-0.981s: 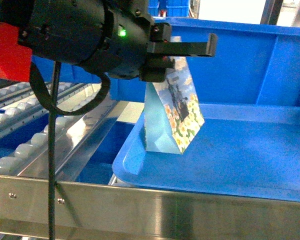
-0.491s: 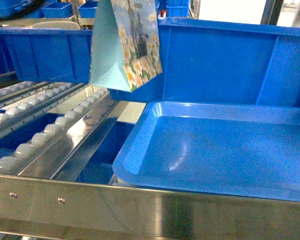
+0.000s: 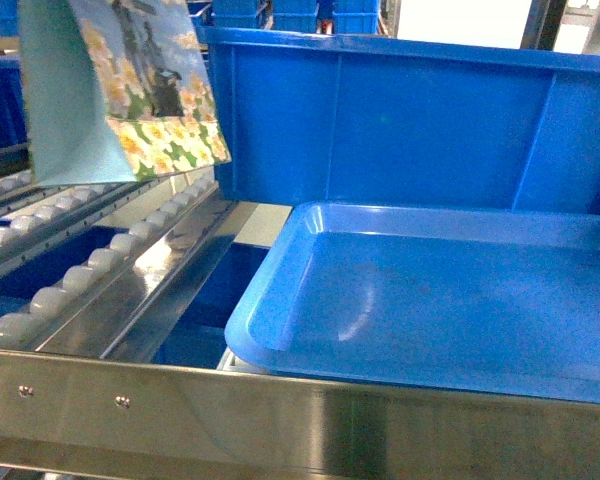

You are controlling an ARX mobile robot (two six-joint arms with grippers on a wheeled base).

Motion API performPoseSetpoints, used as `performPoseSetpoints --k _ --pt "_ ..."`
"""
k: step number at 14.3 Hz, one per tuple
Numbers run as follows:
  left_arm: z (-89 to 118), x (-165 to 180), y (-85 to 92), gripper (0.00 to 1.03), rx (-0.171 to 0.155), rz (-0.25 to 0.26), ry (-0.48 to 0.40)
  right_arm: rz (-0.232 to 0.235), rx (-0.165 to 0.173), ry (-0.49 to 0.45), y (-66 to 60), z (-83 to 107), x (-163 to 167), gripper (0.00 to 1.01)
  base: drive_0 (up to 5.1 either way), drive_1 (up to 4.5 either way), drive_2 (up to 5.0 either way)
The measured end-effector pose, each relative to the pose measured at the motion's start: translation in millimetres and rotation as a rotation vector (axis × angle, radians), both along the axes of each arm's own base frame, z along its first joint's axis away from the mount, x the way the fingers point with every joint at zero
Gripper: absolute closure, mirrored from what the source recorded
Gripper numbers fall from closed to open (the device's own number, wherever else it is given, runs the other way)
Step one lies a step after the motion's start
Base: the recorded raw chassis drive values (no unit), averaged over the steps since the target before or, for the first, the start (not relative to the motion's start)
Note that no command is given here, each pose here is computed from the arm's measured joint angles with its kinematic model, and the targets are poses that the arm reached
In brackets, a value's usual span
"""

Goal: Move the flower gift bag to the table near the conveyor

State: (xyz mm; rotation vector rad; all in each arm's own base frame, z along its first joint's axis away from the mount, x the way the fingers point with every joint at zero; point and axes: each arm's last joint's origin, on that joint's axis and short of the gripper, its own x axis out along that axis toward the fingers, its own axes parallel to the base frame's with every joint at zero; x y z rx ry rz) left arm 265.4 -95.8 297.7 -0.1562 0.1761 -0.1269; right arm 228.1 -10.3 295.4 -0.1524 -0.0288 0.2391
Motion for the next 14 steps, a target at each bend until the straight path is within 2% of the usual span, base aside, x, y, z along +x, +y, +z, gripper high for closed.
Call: performPoseSetpoints --k 2,3,12,14 --pt "-4.5 -6.7 9.2 1.01 0.0 0.041 -0.003 0.0 0.0 0.0 0.0 0.0 0.0 0.99 0.0 0.0 0.0" --pt "-7.4 -11.3 12.9 1.01 0.012 0.058 -0.012 0.001 0.0 0.0 0.1 0.0 0.0 0.99 0.0 0.0 0.0" --pt "-7.4 -11.8 11.6 1.01 0.024 0.047 -0.013 -0.003 0.0 0.004 -0.2 -0.4 0.0 0.99 0.0 0.0 0.0" --pt "-6.5 -11.9 12.0 1.01 0.022 0.049 -0.019 0.0 0.0 -0.006 0.0 0.8 -0.4 0.99 -5.1 2.31 2.3"
